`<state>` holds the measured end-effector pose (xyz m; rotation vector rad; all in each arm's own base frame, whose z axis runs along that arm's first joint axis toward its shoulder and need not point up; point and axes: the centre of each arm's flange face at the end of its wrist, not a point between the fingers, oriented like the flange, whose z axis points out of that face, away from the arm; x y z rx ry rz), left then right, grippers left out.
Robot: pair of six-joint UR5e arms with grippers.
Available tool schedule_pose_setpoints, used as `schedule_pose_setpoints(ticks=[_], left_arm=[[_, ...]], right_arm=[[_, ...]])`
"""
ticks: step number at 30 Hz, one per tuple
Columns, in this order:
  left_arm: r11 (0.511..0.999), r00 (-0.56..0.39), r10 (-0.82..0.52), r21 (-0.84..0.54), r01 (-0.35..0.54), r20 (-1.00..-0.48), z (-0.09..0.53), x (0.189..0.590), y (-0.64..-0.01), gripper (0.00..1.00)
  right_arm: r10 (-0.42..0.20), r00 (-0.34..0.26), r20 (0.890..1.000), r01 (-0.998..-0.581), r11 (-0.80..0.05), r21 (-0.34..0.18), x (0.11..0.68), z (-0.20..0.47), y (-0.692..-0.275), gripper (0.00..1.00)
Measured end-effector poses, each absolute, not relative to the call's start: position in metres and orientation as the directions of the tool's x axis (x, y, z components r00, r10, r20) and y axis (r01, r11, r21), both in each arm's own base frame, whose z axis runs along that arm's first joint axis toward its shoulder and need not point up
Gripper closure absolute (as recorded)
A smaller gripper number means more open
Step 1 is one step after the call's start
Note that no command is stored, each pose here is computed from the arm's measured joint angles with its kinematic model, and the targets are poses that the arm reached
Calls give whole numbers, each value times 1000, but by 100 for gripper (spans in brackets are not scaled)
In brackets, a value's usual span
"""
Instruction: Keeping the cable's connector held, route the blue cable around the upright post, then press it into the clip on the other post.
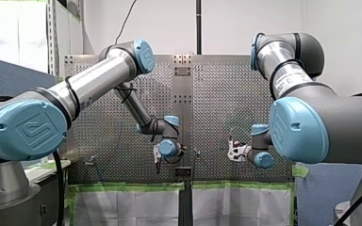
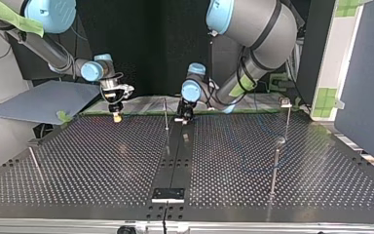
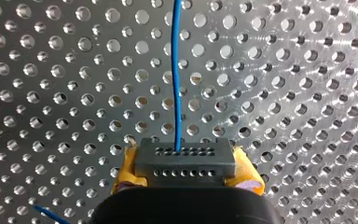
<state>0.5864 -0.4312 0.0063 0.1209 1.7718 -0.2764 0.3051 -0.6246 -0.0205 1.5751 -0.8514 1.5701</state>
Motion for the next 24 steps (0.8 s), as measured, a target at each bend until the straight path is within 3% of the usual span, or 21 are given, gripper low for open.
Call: schedule_pose_setpoints(ticks=[13, 14, 15, 17, 18, 19, 20, 21, 23, 24], left_arm=[[963, -206, -74, -124, 239, -976, 15, 593, -436, 100], [963, -206, -70, -120, 240, -976, 15, 593, -436, 93], [964, -206, -67, -117, 240, -976, 15, 593, -436, 93], [964, -204, -58, -107, 241, -977, 15, 592, -437, 75], [964, -204, -55, -104, 243, -977, 15, 592, -437, 75], [964, -205, -51, -102, 245, -977, 15, 592, -437, 69], [964, -208, -46, -98, 247, -977, 15, 592, -437, 55], [964, -211, -42, -96, 250, -977, 14, 592, -436, 55], [961, -218, -32, -90, 262, -975, 14, 592, -436, 22], [959, -220, -29, -89, 268, -975, 14, 592, -436, 22]], right_arm=[[52, 29, 998, -861, -506, 52, 305, -16, -632, 100], [51, 30, 998, -861, -505, 52, 305, -16, -632, 100], [51, 31, 998, -862, -505, 52, 305, -16, -633, 100], [49, 32, 998, -862, -504, 52, 304, -17, -633, 100], [48, 32, 998, -862, -504, 52, 304, -17, -633, 100], [48, 32, 998, -862, -503, 52, 303, -17, -633, 100], [47, 33, 998, -863, -503, 52, 303, -18, -633, 100], [47, 33, 998, -863, -502, 52, 303, -18, -633, 100], [46, 33, 998, -863, -502, 52, 302, -18, -633, 100], [46, 33, 998, -864, -501, 52, 302, -18, -633, 100]])
